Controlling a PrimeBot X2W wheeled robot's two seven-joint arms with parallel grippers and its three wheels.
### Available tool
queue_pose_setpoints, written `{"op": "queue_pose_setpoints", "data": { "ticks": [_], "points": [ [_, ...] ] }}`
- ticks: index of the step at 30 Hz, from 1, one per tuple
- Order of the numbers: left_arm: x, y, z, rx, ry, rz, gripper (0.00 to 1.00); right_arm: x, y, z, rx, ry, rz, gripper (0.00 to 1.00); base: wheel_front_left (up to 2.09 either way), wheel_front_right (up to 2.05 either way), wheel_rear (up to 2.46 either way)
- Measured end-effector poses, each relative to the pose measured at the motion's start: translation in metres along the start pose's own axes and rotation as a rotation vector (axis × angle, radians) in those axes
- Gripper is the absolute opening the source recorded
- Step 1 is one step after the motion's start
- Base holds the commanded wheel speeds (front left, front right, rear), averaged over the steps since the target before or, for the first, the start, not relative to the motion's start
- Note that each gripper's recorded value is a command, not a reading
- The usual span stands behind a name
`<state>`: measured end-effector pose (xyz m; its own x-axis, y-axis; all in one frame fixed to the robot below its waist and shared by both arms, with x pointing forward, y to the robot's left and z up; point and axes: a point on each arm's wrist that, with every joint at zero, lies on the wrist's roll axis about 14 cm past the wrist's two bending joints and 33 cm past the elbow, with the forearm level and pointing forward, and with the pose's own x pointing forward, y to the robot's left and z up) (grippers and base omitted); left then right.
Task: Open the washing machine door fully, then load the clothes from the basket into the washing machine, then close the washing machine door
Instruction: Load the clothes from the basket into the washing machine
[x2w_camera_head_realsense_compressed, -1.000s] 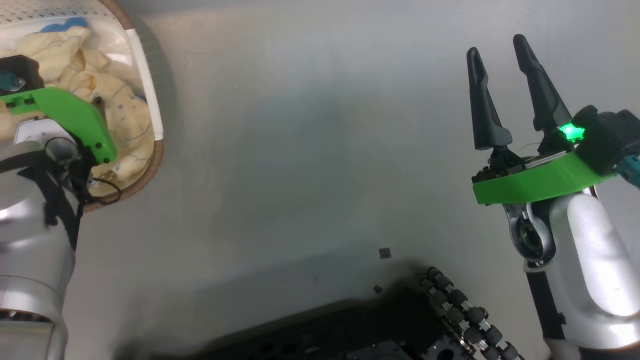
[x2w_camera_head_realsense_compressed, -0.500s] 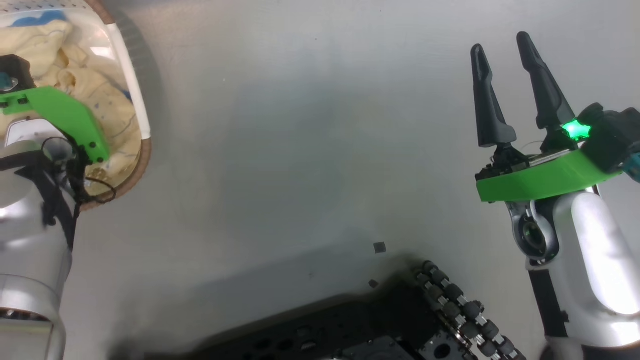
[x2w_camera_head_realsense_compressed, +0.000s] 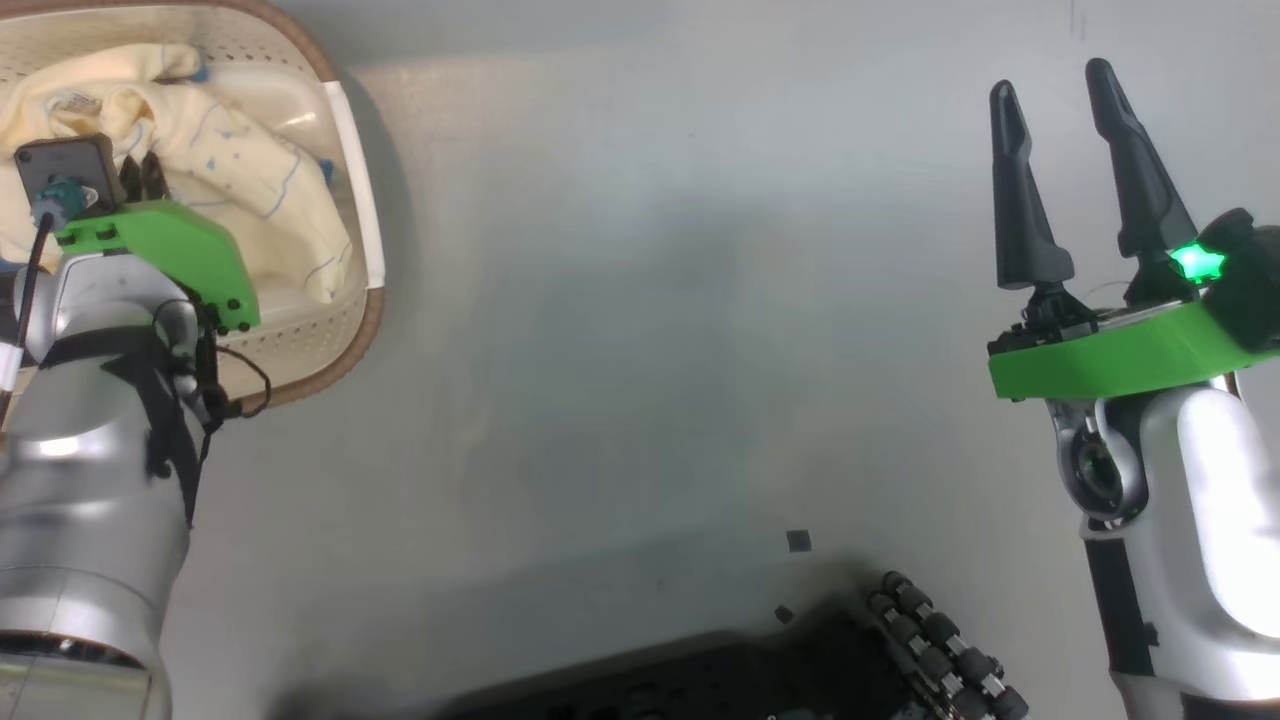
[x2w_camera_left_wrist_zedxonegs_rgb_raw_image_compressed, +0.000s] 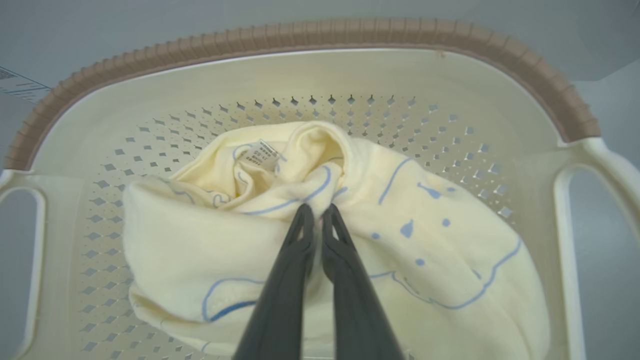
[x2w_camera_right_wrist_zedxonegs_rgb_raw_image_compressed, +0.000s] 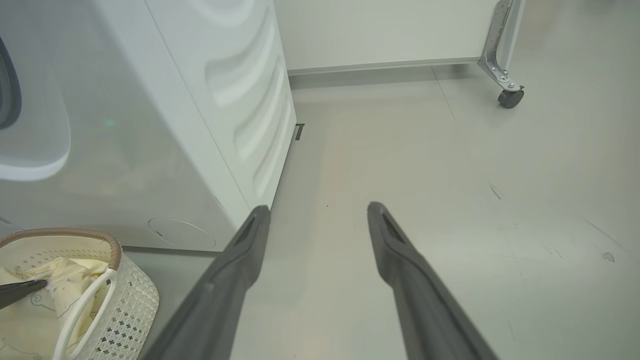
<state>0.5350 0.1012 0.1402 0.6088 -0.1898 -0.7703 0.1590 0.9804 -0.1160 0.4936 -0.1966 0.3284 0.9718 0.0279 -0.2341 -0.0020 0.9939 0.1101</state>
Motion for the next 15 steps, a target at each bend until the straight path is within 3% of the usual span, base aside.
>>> {"op": "queue_pose_setpoints", "data": {
  "ticks": [15],
  "points": [
    [-0.082,0.001,0.095,0.004,-0.373,0.054,0.0,-0.026,0.005,0.055,-0.017,-0.105,-0.002,1.0,0.0,0.0,0.0]
  ]
}}
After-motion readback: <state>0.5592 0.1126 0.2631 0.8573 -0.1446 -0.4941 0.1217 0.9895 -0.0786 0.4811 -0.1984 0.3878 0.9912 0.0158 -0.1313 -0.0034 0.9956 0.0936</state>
